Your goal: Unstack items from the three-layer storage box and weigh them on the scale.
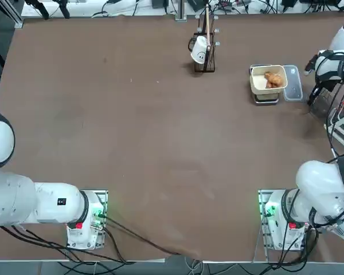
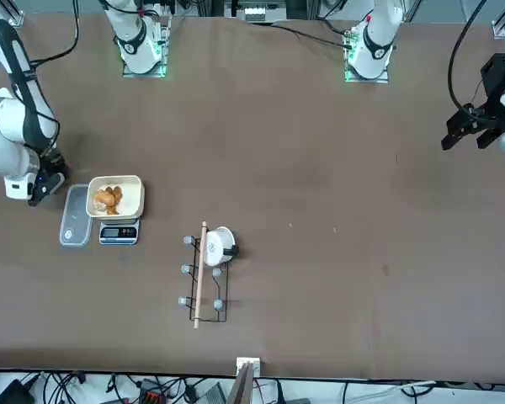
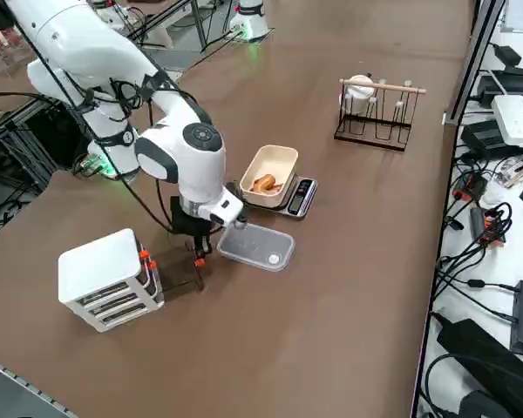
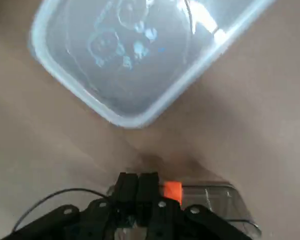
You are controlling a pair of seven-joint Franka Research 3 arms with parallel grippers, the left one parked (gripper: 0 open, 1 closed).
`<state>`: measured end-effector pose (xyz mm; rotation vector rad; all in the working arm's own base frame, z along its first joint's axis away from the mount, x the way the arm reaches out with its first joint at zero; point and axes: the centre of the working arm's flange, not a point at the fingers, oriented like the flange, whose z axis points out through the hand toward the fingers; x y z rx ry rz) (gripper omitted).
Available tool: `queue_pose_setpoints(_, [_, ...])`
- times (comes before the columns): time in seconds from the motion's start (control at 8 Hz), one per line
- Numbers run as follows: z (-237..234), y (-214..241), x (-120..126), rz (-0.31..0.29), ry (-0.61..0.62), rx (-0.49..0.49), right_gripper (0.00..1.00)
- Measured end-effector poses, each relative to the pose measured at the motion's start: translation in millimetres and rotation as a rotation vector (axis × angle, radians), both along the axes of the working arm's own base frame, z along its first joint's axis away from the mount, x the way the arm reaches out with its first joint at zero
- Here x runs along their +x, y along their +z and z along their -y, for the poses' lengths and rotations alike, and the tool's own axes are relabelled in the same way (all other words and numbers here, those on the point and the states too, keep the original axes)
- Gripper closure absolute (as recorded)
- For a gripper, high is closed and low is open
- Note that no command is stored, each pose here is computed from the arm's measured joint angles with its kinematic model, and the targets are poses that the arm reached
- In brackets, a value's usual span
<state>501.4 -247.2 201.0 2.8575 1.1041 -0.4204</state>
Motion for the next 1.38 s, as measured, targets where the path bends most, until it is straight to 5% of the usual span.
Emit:
queue_pose_setpoints(0.5, [36,-1,-29,-0.086,-0.045,-0.033,0.98])
queue_pose_setpoints(1.38, [48,-9,-41,-0.113,-0.057,-0.105,0.98])
